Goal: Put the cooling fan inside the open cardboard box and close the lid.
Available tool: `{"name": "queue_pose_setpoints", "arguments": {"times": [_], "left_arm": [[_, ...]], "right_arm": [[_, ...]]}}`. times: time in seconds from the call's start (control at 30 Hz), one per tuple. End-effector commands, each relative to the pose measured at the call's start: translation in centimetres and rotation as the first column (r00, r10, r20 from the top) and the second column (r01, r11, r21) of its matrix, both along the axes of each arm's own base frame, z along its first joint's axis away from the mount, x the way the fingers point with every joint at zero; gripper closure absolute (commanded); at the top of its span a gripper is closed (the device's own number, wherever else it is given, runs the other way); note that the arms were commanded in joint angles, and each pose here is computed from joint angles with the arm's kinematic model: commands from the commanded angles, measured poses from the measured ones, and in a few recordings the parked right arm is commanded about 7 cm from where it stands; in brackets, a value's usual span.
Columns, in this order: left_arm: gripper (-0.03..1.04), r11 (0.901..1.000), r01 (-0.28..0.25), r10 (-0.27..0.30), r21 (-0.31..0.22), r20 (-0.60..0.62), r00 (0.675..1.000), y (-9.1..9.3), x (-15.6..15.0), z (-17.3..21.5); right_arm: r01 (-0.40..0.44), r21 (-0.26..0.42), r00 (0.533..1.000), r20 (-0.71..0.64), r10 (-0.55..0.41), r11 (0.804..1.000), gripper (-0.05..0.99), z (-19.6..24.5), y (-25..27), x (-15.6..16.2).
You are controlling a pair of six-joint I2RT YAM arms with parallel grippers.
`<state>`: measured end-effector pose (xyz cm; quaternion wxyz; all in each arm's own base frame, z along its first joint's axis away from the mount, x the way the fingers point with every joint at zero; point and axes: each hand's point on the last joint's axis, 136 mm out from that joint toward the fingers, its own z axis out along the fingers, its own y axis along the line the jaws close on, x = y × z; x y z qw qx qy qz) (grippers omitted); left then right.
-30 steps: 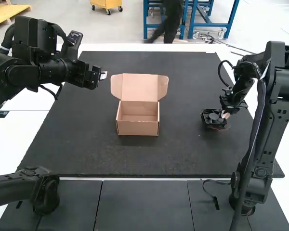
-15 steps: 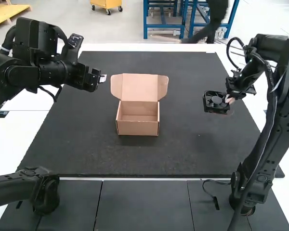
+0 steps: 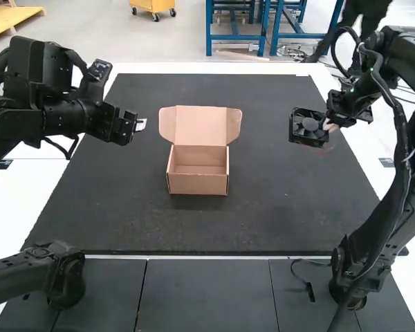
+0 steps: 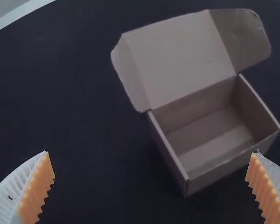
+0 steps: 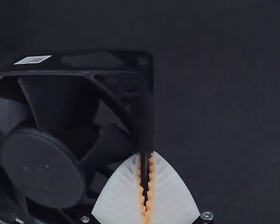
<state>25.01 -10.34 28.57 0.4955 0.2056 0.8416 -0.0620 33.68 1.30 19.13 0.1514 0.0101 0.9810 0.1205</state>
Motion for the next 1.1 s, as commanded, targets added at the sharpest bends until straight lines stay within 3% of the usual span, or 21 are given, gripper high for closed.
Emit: {"name": "queue_pose_setpoints", "arguments": {"times": [0.0,0.33,0.7,1.07], "left_arm": [[0.04,0.9999,0.008,-0.008,0.007,0.022,1.0,0.1,-0.5,0.4],[0.04,1.0,0.008,-0.008,0.006,0.025,1.0,0.4,-1.1,0.3],[0.04,1.0,0.005,-0.005,0.006,0.025,1.0,0.7,-1.5,-0.1],[0.04,1.0,0.003,-0.003,0.002,0.029,1.0,0.9,-1.9,-0.6]], "right_arm": [[-0.009,0.049,0.998,0.054,0.006,0.999,0.95,2.7,2.1,-0.4],[-0.102,0.08,0.995,-0.002,0.102,0.992,0.95,3.8,6.6,-4.3],[-0.235,0.087,0.968,-0.069,0.241,0.968,0.95,3.9,10.8,-7.8],[-0.385,0.115,0.916,-0.073,0.394,0.916,0.95,3.9,17.5,-10.4]]}}
